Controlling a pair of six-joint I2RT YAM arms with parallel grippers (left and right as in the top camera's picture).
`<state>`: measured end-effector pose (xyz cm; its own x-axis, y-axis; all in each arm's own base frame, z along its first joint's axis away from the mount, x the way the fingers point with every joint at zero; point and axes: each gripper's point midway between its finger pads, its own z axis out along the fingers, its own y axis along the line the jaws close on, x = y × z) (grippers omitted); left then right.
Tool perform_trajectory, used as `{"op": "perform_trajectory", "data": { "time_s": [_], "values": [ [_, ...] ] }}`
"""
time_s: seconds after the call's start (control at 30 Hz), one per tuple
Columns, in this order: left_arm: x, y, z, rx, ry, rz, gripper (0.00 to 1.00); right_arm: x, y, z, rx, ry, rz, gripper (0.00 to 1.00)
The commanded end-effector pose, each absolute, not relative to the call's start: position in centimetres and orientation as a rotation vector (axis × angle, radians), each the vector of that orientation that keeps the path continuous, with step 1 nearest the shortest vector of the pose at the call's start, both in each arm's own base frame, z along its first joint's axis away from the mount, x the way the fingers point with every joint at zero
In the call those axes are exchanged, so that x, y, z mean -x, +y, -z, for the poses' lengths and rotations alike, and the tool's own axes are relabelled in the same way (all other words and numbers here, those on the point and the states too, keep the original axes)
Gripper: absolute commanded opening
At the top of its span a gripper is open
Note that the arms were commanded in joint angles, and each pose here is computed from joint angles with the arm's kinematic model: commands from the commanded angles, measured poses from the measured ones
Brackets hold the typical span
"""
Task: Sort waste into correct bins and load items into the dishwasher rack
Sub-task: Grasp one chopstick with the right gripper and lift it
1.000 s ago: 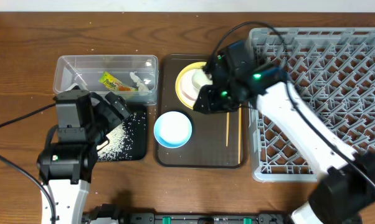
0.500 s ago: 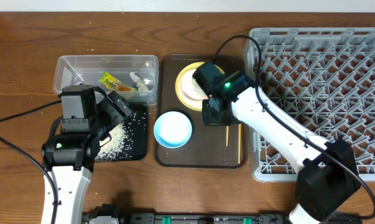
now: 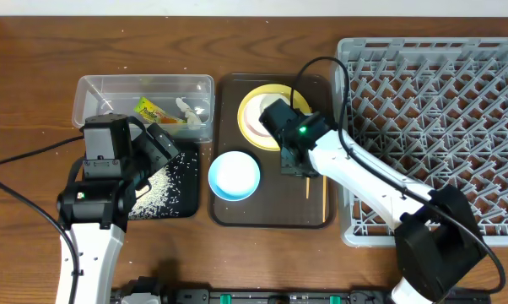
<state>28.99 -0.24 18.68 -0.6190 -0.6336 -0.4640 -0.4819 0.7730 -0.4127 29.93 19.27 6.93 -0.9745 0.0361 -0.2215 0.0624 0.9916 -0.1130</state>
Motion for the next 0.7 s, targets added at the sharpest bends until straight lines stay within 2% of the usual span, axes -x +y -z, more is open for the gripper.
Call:
{"op": "perform_trajectory", "data": {
  "time_s": [0.0, 0.47, 0.67],
  "values": [
    [-29.2, 0.0, -19.1, 0.835, 2.346, 0.322, 0.95, -30.2, 18.1, -6.1, -0.118, 2.904, 0.213, 0.28],
    [-29.2, 0.0, -19.1, 0.835, 2.346, 0.322, 0.95, -31.0, 15.9, -1.7, -0.223, 2.864, 0.159, 0.25],
    [-29.2, 0.0, -19.1, 0.835, 2.346, 0.322, 0.95, -31.1, 16.9, -0.6, -0.168, 2.860, 0.069, 0.25]
  ]
}}
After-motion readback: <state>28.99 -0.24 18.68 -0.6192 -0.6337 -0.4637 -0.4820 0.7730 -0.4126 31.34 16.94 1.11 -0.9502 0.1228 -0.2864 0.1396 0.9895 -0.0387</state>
